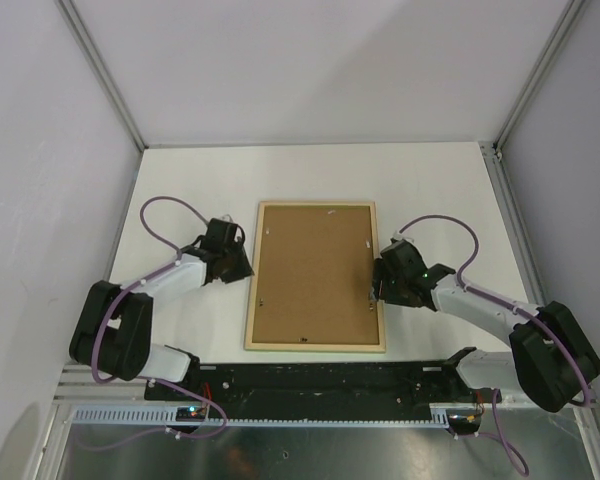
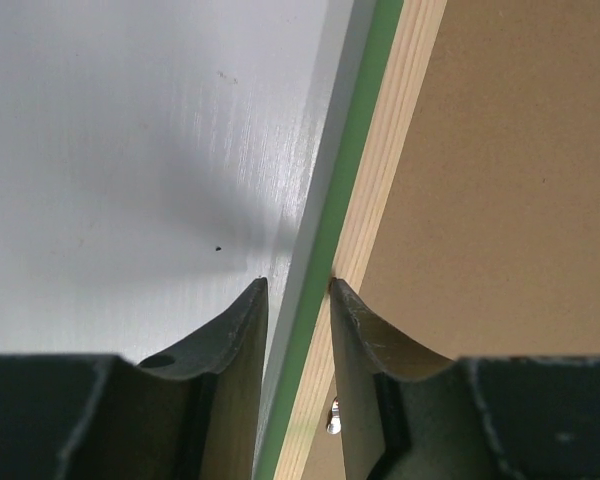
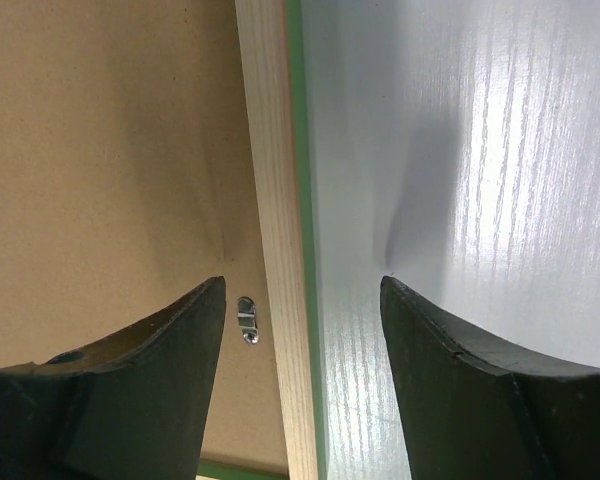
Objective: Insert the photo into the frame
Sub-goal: Press the fastener onto the backboard.
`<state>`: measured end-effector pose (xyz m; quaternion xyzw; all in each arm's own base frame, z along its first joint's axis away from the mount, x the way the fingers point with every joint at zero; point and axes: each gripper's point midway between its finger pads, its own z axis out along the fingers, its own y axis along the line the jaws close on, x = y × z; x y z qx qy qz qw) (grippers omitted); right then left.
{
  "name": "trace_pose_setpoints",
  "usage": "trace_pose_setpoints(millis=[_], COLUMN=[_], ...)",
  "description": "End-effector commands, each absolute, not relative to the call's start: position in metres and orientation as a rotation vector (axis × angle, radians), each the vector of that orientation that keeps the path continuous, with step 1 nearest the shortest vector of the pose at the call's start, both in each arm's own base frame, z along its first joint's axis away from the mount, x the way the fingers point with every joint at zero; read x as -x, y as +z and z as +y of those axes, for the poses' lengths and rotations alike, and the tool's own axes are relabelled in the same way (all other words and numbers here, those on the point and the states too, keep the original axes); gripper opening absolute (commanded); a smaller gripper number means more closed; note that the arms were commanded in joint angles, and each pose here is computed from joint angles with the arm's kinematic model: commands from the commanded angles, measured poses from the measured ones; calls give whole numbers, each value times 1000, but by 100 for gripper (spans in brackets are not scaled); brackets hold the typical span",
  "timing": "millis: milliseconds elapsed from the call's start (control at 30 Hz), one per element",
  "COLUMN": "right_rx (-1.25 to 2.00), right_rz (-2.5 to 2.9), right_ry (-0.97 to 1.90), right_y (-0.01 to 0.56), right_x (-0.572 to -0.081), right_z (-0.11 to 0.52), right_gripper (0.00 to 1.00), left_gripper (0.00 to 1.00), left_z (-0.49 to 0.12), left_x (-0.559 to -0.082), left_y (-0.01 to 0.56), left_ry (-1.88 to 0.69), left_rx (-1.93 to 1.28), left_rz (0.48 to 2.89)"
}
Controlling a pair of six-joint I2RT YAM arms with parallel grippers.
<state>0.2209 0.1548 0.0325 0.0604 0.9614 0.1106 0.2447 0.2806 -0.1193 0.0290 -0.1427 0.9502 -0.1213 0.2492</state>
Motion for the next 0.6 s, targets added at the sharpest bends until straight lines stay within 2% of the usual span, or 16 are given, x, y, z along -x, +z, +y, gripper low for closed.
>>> trace_pose_setpoints(millis=[0,567], right_rx=[-164,-128], right_rz=[2592,2629], right_ry=[324,288], right_y=[35,18], right_x=[-222,-203], right_z=[159,166], right_gripper=[68,64], left_gripper=[36,35], left_z=[-112,-111], left_x=[-283,-280], left_y=[20,14], left_ry=[-277,-263], left_rx=[403,414], left_rz=[2579,2600])
